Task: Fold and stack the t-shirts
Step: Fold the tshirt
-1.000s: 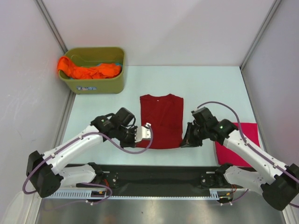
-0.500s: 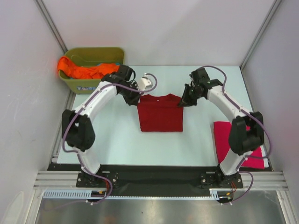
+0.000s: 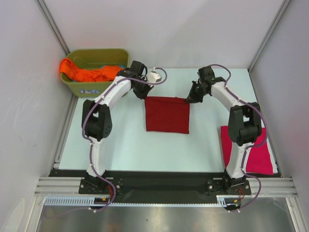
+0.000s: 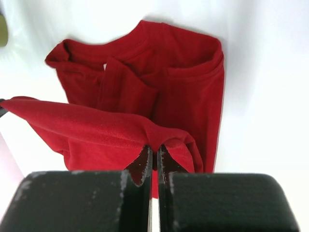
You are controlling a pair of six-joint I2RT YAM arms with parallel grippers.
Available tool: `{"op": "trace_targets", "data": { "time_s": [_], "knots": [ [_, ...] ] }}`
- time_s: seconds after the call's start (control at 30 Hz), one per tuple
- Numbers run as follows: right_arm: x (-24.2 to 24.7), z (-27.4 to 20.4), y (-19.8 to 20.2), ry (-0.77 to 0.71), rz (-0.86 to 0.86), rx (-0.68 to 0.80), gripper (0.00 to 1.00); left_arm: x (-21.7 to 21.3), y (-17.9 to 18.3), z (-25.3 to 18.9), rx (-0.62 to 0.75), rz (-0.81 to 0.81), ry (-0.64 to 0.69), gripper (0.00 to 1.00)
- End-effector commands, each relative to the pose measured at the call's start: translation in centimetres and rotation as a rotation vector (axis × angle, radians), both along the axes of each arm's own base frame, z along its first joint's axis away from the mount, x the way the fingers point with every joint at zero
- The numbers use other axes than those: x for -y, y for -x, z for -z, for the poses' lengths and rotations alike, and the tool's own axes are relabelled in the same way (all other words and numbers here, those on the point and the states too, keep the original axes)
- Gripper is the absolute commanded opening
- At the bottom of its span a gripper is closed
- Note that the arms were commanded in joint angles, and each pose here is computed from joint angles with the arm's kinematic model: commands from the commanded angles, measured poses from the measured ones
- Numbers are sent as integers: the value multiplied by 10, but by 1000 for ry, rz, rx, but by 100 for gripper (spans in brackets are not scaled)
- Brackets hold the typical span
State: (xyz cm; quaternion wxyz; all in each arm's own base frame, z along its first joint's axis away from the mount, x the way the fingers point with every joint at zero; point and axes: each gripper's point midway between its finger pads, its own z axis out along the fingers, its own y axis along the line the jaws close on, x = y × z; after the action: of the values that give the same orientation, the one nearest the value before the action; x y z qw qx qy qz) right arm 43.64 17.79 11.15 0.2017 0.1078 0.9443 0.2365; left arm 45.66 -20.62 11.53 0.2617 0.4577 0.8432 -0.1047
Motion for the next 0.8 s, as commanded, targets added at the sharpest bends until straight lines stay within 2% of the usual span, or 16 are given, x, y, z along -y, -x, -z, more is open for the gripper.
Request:
{"op": "trace_targets", "data": {
  "time_s": [0.0,0.1,0.13,0.17,0.2,0.23,0.33,0.37,0.47,0.53,0.57,0.6,0.67,0.77],
  "knots": [
    [10,-3,-26,22,47,56,0,-15,-22,-1,43,-82,-49,0],
    [8,3,-35,13,62,59,1,-12,-30,5,46,-100,-50,0],
    [7,0,-42,8,70,76,7,-11,-33,8,44,-105,-48,1],
    [8,4,-47,15,85,74,13,-9,-41,2,67,-120,-35,6],
    [9,5,-52,20,95,79,22,-7,-45,0,80,-128,-29,16],
    [11,7,-57,26,104,86,40,-6,-50,0,89,-139,-24,39],
    [19,7,-71,44,129,101,46,-3,-65,-23,155,-188,10,53],
    [20,6,-72,54,131,106,47,-2,-64,-28,154,-212,31,54],
    [21,-14,-62,81,116,163,47,4,-42,-52,136,-206,109,53],
    [16,-15,-38,86,88,178,53,8,-9,-44,59,-195,170,52],
    [16,2,-21,91,74,129,56,5,15,-16,-30,-203,160,54],
    [14,4,-12,93,63,118,59,5,27,-10,-66,-205,168,55],
    [11,11,3,96,52,97,64,4,52,10,-155,-219,181,64],
    [3,34,19,44,38,47,76,1,57,28,-172,-276,179,77]
  ]
}}
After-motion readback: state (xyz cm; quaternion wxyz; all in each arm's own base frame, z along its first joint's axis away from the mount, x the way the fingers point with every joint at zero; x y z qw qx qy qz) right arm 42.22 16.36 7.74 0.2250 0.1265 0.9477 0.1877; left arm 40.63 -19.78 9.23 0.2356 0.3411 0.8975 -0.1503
